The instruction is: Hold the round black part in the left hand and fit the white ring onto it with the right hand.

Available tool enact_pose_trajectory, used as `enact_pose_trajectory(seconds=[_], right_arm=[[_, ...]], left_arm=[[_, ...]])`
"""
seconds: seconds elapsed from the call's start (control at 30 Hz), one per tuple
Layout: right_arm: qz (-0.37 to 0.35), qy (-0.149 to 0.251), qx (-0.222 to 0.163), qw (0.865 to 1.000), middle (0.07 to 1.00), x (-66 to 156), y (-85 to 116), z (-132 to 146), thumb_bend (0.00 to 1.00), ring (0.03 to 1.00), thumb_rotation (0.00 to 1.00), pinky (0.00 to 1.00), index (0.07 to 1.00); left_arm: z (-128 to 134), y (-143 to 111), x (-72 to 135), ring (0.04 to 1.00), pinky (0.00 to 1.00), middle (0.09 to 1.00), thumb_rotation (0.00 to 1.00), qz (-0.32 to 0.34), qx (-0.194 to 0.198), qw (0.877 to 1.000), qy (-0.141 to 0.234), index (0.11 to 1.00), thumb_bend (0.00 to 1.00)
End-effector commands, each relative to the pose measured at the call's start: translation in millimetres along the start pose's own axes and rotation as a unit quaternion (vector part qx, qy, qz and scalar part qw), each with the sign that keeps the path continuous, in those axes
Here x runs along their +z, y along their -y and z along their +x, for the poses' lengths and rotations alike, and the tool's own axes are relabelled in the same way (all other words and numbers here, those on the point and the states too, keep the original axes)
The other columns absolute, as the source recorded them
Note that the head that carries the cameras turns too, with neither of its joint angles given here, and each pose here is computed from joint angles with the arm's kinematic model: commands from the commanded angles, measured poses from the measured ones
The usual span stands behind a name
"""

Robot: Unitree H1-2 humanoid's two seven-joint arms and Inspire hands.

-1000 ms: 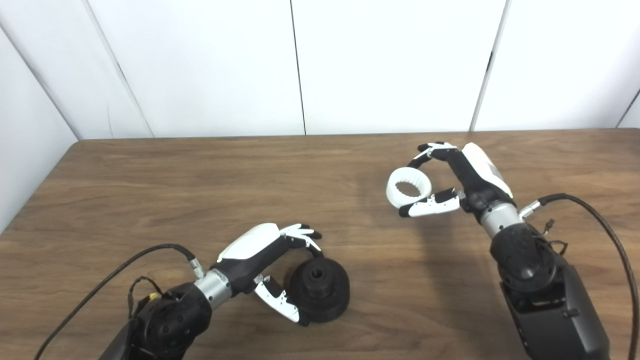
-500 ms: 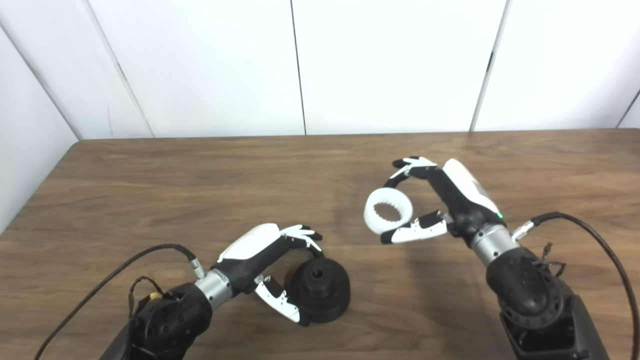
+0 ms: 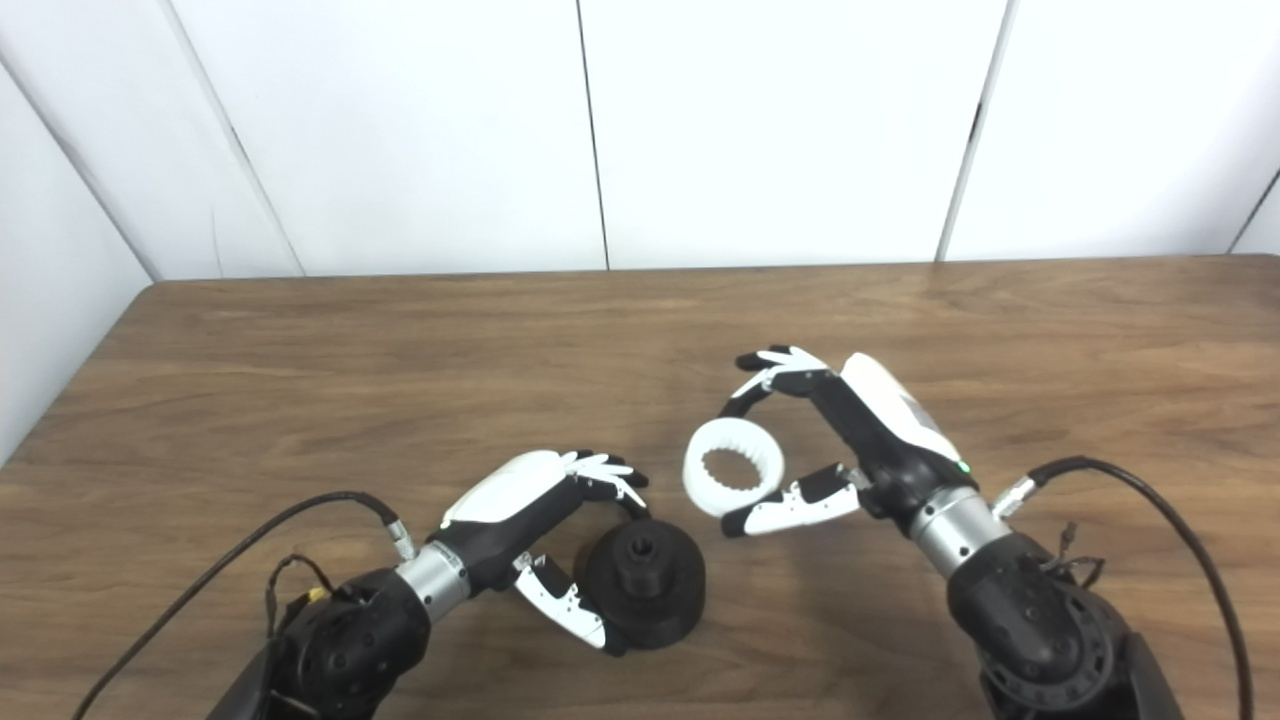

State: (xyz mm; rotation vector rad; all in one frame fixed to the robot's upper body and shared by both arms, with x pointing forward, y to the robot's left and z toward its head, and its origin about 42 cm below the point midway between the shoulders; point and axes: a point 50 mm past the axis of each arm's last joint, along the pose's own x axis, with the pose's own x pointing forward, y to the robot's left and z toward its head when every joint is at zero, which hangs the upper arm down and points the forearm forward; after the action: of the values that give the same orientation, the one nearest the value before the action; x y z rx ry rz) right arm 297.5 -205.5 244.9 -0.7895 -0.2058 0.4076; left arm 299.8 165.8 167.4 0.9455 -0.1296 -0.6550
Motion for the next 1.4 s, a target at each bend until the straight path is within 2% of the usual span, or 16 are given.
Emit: enact_pose_trajectory(seconds=[0.0, 0.5, 1.37], right_arm=[[-0.004, 0.031, -0.011, 0.999, 0.87, 14.5, 5.8, 1.7, 0.52, 0.954, 0.16, 0.88, 0.491], [-0.007, 0.05, 0.009, 0.999, 0.871, 24.5, -7.1, 9.1, 0.52, 0.952, 0.16, 0.86, 0.491], [0.004, 0.042, 0.033, 0.999, 0.864, 21.8, -28.3, 16.4, 0.52, 0.952, 0.16, 0.9, 0.491]], left_arm=[[2.6, -7.7, 0.8, 0.961, 1.0, 0.887, 0.26, 0.025, 0.005, 1.0, 0.002, 0.577, 0.94], [3.4, -6.9, 2.9, 0.962, 1.0, 0.887, 0.26, 0.019, 0.005, 1.0, 0.003, 0.58, 0.93], [4.2, -7.7, 3.3, 0.961, 0.98, 0.889, 0.26, 0.019, 0.008, 1.0, 0.001, 0.591, 0.93]])
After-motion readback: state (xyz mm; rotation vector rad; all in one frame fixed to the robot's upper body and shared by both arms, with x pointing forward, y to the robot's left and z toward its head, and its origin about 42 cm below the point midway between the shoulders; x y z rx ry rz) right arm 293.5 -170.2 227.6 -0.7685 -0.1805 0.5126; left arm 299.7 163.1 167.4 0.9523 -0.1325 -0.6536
